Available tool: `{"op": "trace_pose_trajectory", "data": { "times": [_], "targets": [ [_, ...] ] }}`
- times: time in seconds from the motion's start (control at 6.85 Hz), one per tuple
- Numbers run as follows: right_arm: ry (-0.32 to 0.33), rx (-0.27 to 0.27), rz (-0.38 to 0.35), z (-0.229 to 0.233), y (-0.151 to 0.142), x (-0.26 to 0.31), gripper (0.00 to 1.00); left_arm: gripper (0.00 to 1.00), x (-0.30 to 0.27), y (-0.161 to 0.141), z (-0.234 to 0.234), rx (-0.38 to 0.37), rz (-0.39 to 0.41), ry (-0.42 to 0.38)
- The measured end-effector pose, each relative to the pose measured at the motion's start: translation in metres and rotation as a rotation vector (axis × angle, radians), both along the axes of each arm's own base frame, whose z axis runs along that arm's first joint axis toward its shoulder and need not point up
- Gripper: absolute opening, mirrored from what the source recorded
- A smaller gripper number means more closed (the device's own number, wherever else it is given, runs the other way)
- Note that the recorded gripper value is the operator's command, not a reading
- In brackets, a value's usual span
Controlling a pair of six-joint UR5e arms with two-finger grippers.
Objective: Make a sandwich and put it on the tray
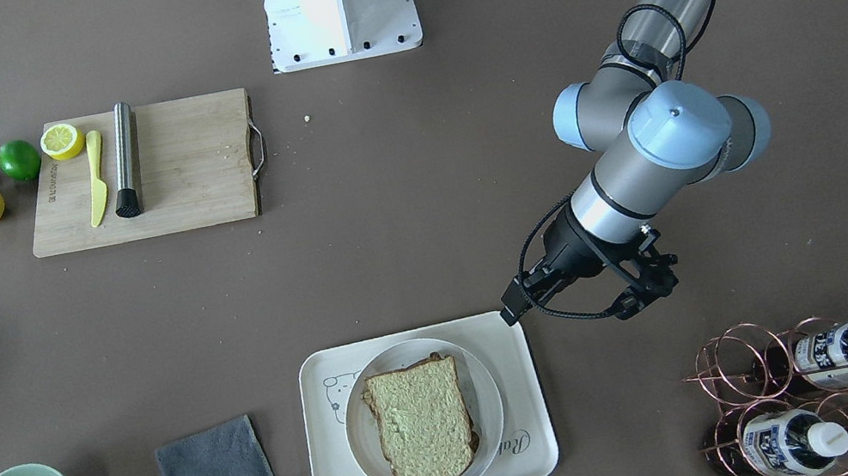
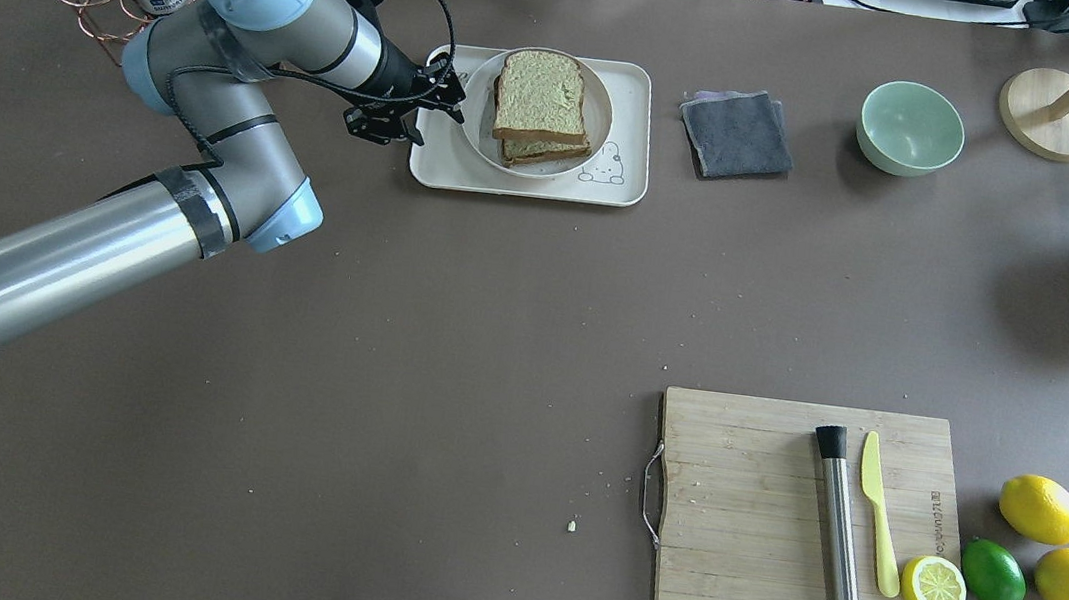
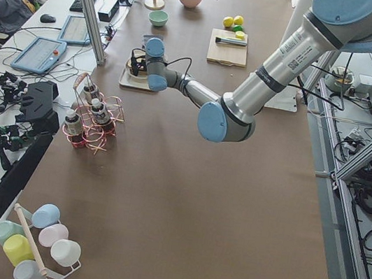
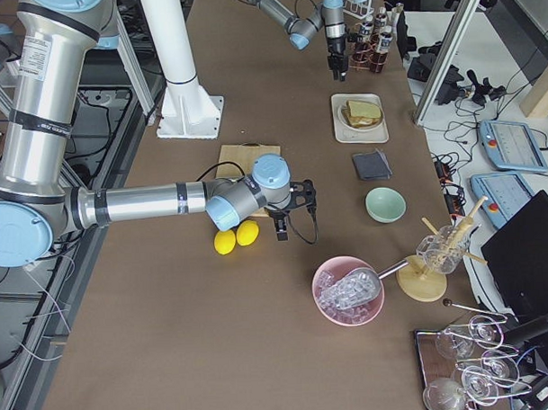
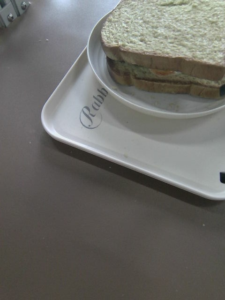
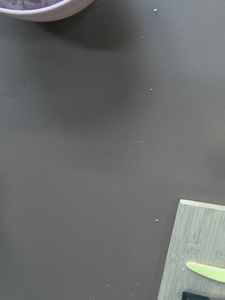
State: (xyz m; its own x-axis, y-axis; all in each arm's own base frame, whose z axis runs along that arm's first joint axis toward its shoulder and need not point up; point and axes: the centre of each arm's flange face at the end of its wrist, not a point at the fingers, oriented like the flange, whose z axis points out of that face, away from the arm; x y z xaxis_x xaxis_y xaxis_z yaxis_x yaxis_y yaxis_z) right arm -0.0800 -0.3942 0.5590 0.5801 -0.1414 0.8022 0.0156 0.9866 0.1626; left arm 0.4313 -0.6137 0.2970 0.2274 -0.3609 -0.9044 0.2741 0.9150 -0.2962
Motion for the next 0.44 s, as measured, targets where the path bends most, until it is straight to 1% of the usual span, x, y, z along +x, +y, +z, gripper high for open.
{"op": "trace_pose_trajectory", "data": {
  "times": [0.15, 0.29, 0.44],
  "targets": [
    [0.003, -0.005, 0.001, 0.003, 0.0, 0.0, 1.0, 0.63, -0.038, 0.024, 0.004, 0.006, 0.019, 0.016],
    [0.008, -0.013, 0.001, 0.007, 0.0, 0.0, 1.0, 0.63, -0.079, 0.056, 0.017, 0.05, 0.037, 0.02],
    [0.013, -0.019, 0.0, 0.011, -0.001, -0.001, 1.0, 0.63, -0.117, 0.089, 0.037, 0.114, 0.067, -0.004]
  ]
}}
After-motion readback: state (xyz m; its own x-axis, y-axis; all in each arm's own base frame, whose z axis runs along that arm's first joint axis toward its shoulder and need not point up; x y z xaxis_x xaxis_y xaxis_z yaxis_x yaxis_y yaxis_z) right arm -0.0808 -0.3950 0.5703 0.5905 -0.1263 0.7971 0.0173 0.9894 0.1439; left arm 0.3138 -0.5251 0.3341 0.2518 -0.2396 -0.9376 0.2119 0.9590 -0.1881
